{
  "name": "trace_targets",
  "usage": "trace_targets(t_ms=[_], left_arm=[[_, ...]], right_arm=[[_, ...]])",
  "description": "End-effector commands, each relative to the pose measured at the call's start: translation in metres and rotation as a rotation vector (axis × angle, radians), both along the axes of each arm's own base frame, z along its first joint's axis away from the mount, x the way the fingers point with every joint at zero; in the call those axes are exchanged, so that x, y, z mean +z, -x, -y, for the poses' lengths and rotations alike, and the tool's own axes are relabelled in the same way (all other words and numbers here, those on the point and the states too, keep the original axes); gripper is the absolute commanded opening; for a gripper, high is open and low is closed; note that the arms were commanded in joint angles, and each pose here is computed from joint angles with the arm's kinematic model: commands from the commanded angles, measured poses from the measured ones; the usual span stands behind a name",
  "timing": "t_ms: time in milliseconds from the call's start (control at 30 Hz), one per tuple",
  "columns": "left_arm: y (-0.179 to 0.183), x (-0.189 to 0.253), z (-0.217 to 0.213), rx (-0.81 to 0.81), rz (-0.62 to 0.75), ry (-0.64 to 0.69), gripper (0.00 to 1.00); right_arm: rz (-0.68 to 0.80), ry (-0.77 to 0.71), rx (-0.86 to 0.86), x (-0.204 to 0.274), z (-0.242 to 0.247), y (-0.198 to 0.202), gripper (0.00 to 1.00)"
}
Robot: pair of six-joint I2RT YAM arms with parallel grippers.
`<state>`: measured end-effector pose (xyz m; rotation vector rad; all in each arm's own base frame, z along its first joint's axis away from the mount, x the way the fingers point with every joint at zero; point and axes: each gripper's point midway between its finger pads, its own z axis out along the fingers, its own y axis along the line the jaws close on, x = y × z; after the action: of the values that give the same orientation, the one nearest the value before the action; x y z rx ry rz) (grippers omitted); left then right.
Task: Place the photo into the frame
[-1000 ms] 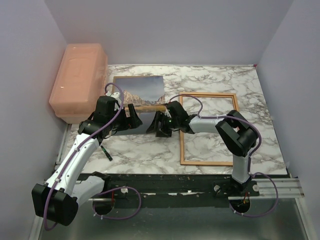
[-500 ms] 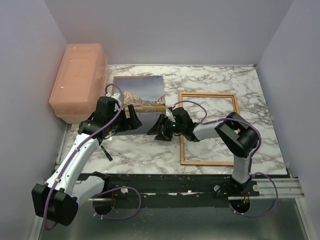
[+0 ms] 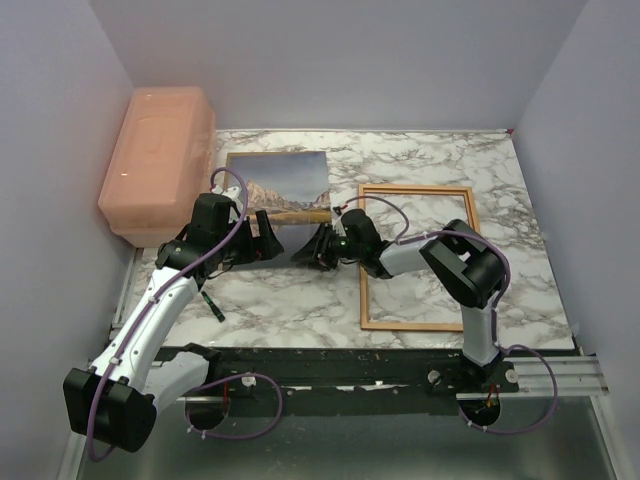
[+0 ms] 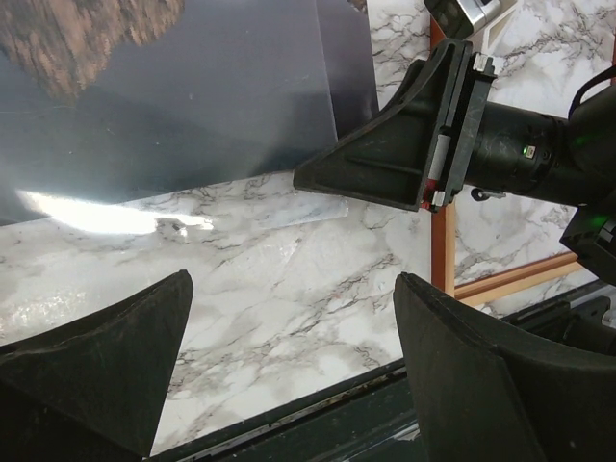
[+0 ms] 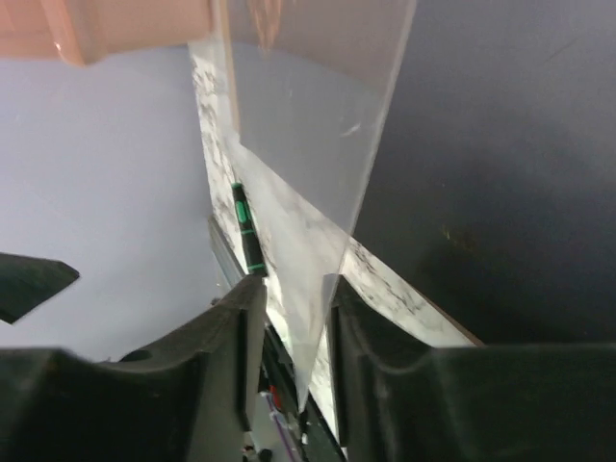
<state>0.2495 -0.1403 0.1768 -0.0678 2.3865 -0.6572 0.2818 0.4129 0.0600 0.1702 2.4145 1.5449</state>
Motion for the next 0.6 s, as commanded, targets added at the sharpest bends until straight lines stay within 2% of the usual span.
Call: trace_targets(t_ms=[0,233,567], left_arm=[[-0.002,0.008,-0.005,0.012,0.032,-0.011,0.88],[-0.002,0.010,-0.004,0.013,0.036,-0.003,0.87],[-0.001,0.013,-0.001,0.005,0.040,0.017,0.88]], right_arm=[[0.024,0.023,-0.025,0.001,-0.002,-0.012,0.31],[0.079,0.107,-0.067,0.015,0.017,-0.012,0.01],[0.116,0.228,-0.129,0.044,0.071,0.019,0.01]])
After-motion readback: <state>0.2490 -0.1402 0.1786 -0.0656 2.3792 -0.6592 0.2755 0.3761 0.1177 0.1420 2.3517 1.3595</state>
